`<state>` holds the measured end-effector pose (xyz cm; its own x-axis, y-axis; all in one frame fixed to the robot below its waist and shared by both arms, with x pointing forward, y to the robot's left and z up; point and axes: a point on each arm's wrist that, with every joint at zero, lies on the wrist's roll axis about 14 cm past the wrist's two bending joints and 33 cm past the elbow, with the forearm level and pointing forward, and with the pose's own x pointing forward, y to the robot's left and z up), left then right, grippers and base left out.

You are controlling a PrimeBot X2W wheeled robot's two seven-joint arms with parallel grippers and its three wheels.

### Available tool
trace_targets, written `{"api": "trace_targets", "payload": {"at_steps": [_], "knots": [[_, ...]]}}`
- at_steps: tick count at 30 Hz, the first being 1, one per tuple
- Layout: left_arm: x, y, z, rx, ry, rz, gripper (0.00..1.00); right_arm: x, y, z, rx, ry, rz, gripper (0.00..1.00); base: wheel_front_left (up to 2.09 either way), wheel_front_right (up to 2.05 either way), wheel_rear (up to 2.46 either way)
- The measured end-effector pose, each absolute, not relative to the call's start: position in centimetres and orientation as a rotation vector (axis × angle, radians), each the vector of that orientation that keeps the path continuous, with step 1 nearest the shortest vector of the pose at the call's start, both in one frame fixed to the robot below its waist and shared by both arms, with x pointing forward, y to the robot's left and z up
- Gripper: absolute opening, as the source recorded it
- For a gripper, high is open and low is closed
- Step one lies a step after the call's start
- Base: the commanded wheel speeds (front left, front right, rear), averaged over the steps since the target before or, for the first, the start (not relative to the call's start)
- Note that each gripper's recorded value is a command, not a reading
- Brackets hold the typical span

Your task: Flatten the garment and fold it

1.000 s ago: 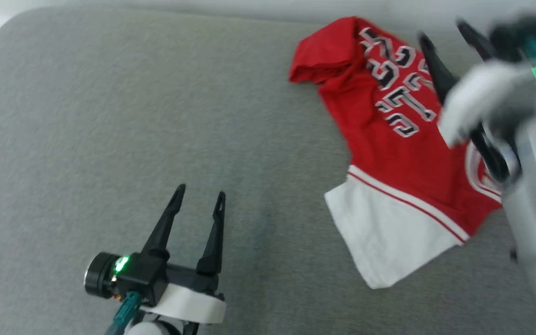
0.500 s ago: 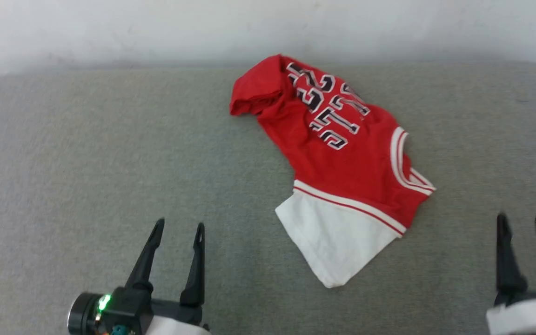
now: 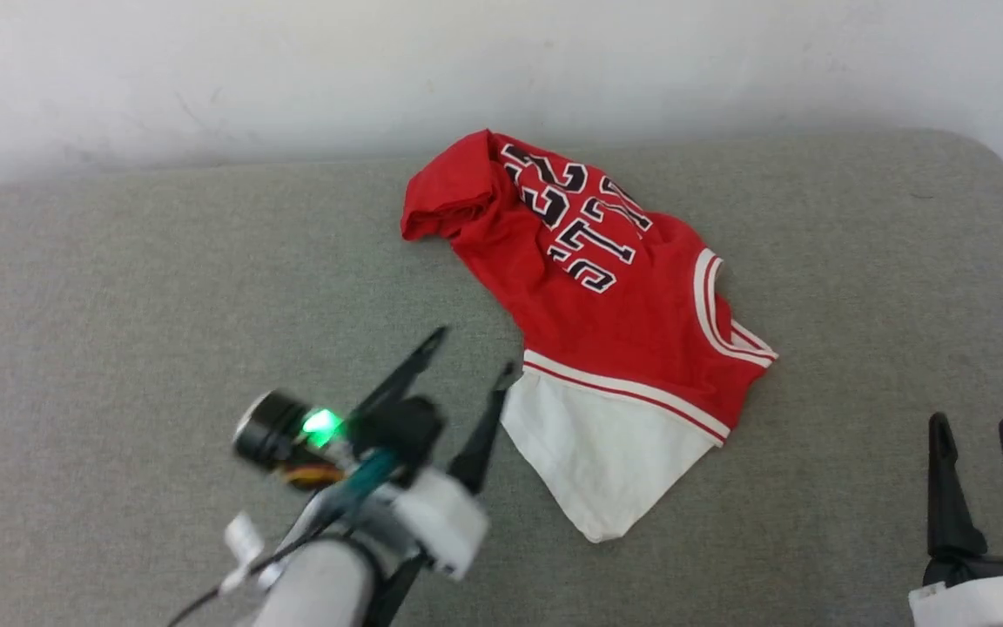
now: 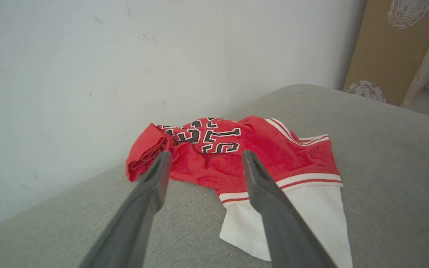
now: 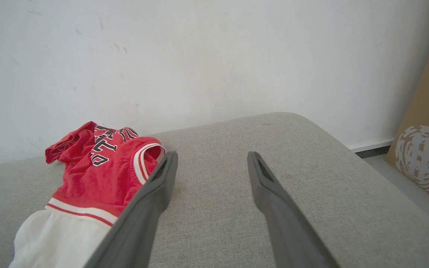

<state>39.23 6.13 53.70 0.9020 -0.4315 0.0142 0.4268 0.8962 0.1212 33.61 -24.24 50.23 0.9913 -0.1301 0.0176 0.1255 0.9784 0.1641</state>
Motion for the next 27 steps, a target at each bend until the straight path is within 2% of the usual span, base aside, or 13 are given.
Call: {"api": "trace_targets", "payload": {"at_steps": [9, 20, 21, 22, 27], "knots": [[41.9, -0.7, 48.2, 0.351, 0.295, -0.709, 1.00, 36.7, -23.7, 49.5, 0.147, -0.002, -0.107, 1.00, 0.00, 0.00, 0.00], [42.9, -0.5, 38.9, 0.539, 0.608, -0.793, 1.00, 38.4, -23.6, 46.8, 0.147, 0.071, -0.110, 1.00, 0.00, 0.00, 0.00], [42.9, -0.7, 38.6, 0.565, 0.620, -0.805, 0.80, 38.3, -23.8, 46.8, 0.146, 0.071, -0.118, 1.00, 0.00, 0.00, 0.00], [43.0, -1.0, 38.4, 0.578, 0.623, -0.819, 0.00, 38.2, -24.1, 46.8, 0.145, 0.068, -0.128, 1.00, 0.00, 0.00, 0.00], [42.4, -2.4, 38.3, 0.557, 0.624, -0.865, 0.00, 37.5, -25.6, 46.9, 0.134, 0.063, -0.173, 1.00, 0.00, 0.00, 0.00]]}}
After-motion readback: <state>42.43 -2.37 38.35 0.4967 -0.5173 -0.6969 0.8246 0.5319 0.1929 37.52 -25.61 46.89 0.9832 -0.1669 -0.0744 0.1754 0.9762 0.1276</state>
